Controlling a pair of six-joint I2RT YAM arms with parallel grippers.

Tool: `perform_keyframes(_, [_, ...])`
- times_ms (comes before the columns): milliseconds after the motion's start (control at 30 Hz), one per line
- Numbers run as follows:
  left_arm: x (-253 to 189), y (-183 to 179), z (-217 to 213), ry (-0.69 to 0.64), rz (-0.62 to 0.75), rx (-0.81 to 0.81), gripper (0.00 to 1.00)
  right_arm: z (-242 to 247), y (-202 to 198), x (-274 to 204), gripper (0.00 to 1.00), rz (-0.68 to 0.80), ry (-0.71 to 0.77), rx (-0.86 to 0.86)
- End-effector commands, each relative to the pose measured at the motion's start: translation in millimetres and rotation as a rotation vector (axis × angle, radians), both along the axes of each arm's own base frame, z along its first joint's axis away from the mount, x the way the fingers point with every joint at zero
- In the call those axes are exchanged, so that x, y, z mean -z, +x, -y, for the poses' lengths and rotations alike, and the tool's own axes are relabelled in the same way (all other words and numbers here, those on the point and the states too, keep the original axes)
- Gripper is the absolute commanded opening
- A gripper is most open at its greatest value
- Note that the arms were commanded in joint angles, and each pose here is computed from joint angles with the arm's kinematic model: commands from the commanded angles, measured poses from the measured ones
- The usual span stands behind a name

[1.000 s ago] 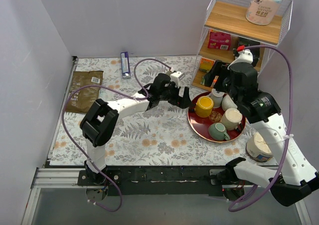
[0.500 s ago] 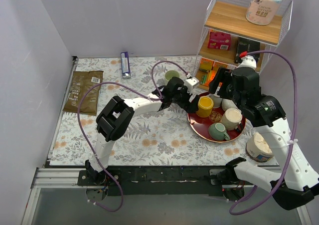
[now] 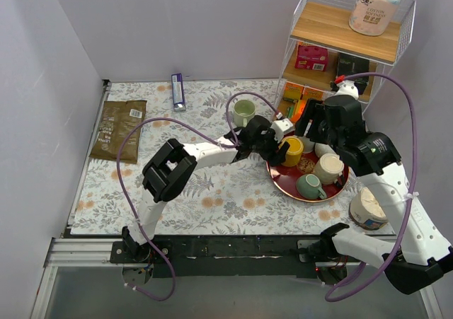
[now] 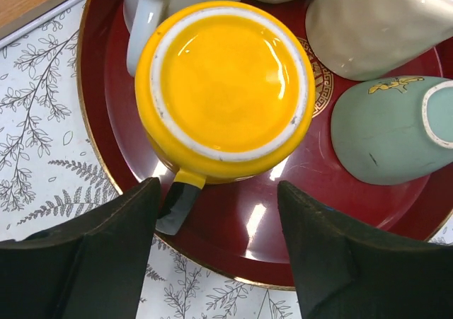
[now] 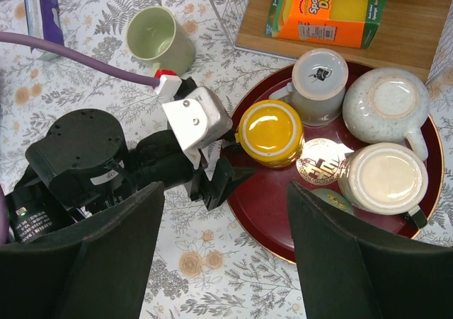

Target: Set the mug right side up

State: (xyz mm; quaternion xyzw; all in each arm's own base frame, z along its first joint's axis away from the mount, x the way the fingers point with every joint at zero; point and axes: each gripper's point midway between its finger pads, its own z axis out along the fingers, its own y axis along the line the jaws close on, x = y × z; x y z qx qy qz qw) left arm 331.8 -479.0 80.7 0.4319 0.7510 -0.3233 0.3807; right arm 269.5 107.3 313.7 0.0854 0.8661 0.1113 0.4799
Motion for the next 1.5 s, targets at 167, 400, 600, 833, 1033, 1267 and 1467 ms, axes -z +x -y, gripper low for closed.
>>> perform_keyframes(167, [-14,-7,8,0.015,0.070,0.010,0.51,2,-3,-2,0.76,0.013,0.024,0.016])
perform_keyframes(400, [-11,-13,9,0.062,0.092,0.005,0.41,4,-5,3,0.75,0.004,0.019,0.017])
perform_keyframes(600, [-11,-15,8,0.100,0.119,0.006,0.39,2,-4,7,0.75,-0.008,0.013,0.012])
perform_keyframes(833, [-19,-12,7,0.101,0.135,-0.011,0.37,0,-2,10,0.75,-0.012,0.018,0.007])
perform_keyframes(1033, [-21,-7,10,0.097,0.138,-0.029,0.34,1,-2,6,0.75,-0.004,0.009,0.003])
perform_keyframes(1267, [-24,-7,14,0.083,0.132,-0.025,0.32,1,-1,7,0.75,-0.010,0.007,0.003])
perform_keyframes(1467, [-15,-10,12,0.101,0.121,-0.013,0.30,3,-3,10,0.75,-0.018,0.005,0.012])
